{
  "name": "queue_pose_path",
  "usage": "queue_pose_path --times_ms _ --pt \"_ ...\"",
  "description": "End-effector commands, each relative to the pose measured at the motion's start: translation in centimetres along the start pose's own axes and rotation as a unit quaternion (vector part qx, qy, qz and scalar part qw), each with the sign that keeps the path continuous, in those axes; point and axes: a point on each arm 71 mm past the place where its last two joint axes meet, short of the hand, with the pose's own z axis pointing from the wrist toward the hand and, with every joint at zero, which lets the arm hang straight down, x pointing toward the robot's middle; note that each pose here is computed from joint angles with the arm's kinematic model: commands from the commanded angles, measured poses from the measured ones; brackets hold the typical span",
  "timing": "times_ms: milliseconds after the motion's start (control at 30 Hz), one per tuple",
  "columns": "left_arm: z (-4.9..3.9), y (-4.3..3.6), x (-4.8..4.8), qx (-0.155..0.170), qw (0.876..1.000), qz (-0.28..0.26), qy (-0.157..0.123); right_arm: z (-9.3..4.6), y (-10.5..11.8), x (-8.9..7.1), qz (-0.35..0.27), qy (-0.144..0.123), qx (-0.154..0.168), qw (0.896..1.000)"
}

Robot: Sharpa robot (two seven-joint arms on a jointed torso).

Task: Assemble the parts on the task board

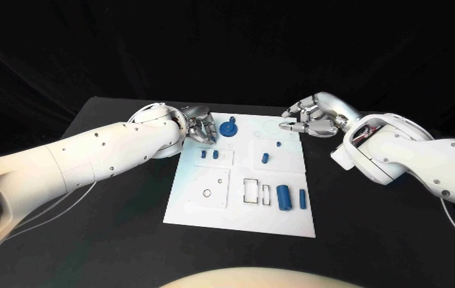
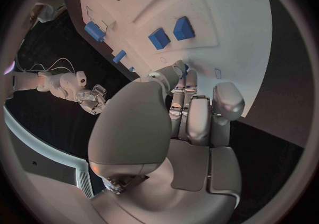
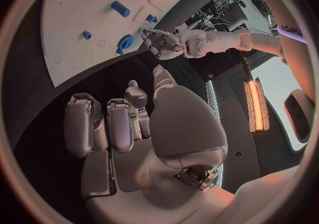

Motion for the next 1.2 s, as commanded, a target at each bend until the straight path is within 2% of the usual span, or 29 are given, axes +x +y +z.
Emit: queue_pose_path --times_ms 33,433,700,1200 --pt "0.05 -0.11 0.36 -0.002 1.000 0.006 0.016 0.00 0.09 0.08 -0.003 0.003 -0.005 1.000" --pt "0.05 -0.27 0.52 0.000 1.000 0.005 0.022 0.00 0.03 0.07 0.002 0.003 -0.003 1.000" --pt "0.03 -0.60 0.50 0.009 1.000 -0.006 0.016 0.02 0.04 0.09 0.003 0.004 -0.003 1.000" --pt "0.04 -0.51 0.44 0.006 1.000 -0.007 0.012 0.05 0.01 0.09 0.003 0.004 -0.003 1.000"
